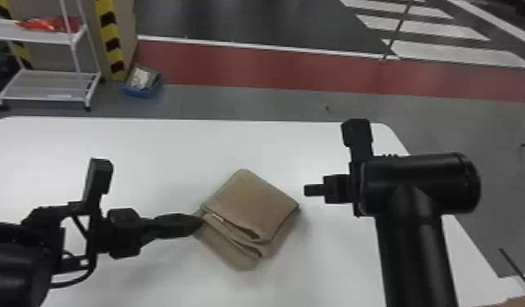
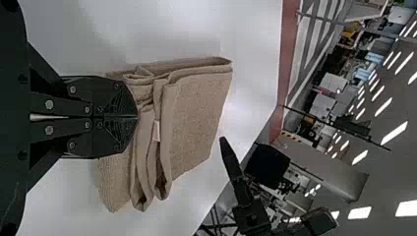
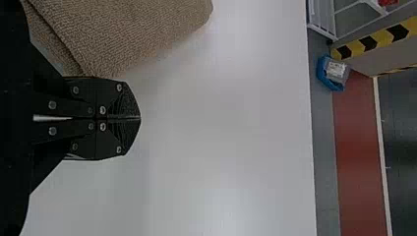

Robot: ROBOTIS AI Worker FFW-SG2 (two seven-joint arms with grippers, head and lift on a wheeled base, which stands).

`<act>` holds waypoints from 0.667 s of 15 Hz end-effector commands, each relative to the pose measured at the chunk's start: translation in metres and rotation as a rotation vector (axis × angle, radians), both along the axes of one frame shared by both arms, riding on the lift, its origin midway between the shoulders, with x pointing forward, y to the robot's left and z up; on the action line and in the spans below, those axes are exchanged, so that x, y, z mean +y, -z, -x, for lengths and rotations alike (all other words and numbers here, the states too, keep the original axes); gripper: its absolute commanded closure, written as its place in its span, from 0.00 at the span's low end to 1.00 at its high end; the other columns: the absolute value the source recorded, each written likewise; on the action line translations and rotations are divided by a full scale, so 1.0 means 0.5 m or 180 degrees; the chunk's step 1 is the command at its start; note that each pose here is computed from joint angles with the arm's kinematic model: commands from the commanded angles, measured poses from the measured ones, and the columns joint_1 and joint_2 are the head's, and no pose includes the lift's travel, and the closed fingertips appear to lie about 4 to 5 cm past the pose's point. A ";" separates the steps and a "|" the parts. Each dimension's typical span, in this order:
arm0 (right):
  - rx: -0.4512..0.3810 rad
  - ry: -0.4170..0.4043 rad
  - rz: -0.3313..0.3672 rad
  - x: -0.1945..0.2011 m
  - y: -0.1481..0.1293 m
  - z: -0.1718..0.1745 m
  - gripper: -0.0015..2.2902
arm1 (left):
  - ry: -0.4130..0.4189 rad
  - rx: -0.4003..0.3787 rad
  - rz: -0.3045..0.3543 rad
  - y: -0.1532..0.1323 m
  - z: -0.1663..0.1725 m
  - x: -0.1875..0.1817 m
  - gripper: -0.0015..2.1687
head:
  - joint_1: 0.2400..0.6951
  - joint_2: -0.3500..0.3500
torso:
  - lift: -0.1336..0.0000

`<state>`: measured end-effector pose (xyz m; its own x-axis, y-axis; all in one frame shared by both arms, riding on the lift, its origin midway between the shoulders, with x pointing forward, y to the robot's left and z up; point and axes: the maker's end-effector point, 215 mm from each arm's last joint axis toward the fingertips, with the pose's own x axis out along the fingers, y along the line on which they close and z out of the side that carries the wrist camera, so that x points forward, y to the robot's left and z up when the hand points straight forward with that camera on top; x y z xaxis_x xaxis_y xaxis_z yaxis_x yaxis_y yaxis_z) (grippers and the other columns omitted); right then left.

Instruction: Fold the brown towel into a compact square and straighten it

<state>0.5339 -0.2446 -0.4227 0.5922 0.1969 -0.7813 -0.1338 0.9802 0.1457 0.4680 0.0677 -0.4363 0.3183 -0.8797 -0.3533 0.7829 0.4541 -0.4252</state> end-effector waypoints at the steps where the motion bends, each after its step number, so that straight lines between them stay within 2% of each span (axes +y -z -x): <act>1: 0.0054 0.0064 -0.0079 0.000 0.001 0.030 0.96 | -0.0106 -0.0111 0.0014 -0.034 -0.033 0.034 0.99 | 1.00 0.22 | 0.07; 3: 0.0140 0.0121 -0.0152 0.001 0.010 0.075 0.96 | -0.0218 -0.0180 -0.0024 -0.050 -0.067 0.057 0.99 | 1.00 0.24 | 0.07; 6: 0.0271 0.0116 -0.0195 0.017 0.029 0.119 0.96 | -0.0255 -0.0251 -0.0183 -0.007 -0.086 0.049 0.99 | 1.00 0.26 | 0.07; 10: 0.0289 -0.0065 -0.0081 0.061 0.034 0.098 0.96 | -0.0107 -0.0266 -0.0293 0.035 -0.067 0.004 0.99 | 1.00 0.27 | 0.07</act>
<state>0.4775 -0.2233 -0.4384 0.5209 0.2261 -0.8232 -0.1156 0.9741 0.1944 0.5059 0.0774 -0.4489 0.3942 -0.8287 -0.3973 0.7893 0.5267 -0.3155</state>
